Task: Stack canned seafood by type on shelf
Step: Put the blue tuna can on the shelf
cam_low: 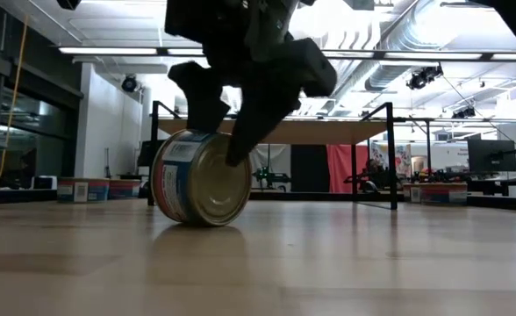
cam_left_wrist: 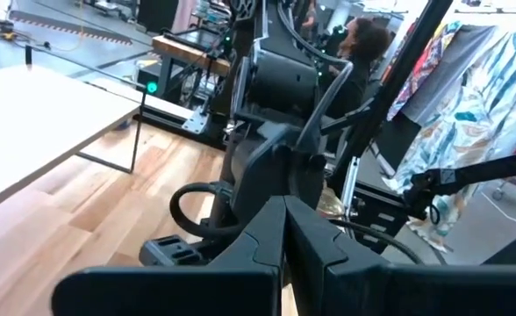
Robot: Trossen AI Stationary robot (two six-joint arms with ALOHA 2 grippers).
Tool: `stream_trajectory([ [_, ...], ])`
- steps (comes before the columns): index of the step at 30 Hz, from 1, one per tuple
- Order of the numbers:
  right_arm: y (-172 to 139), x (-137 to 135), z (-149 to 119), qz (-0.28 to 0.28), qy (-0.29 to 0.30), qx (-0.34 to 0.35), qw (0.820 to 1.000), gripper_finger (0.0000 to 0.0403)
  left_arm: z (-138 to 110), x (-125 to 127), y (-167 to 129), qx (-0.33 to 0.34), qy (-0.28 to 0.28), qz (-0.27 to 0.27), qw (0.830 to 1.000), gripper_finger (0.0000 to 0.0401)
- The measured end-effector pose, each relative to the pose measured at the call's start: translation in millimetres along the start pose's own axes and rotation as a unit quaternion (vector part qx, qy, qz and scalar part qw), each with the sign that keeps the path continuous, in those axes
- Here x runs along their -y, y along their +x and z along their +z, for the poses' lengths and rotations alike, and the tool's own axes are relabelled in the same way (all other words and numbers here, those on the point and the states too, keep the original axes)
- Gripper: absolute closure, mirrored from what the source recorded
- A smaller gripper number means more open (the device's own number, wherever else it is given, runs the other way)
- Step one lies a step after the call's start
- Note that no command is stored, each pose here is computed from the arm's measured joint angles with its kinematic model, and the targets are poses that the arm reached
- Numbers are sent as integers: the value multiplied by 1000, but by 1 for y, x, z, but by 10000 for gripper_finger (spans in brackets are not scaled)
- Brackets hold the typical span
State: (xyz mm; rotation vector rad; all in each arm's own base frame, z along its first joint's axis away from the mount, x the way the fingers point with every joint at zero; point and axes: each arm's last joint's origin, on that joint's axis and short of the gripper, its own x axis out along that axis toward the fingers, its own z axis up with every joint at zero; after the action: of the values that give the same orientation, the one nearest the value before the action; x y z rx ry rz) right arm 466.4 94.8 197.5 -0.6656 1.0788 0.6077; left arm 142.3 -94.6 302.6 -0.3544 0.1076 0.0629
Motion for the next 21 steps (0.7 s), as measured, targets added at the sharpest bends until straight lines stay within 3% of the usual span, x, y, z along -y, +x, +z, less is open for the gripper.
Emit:
stream_trajectory([
  [5,0,-1,0,-9,2,-12,1000,232,1,0,0,6,8,6,1000,401],
  [10,-11,-2,3,-16,37,-35,999,232,6,1,0,33,-4,15,999,401],
  [13,-47,3,14,-39,61,-36,997,232,12,2,0,60,9,20,998,401],
  [17,-117,6,23,-102,111,-31,988,232,22,-1,1,96,15,28,995,401],
  [21,-160,8,4,-184,183,-78,963,232,29,-4,4,119,28,38,992,401],
])
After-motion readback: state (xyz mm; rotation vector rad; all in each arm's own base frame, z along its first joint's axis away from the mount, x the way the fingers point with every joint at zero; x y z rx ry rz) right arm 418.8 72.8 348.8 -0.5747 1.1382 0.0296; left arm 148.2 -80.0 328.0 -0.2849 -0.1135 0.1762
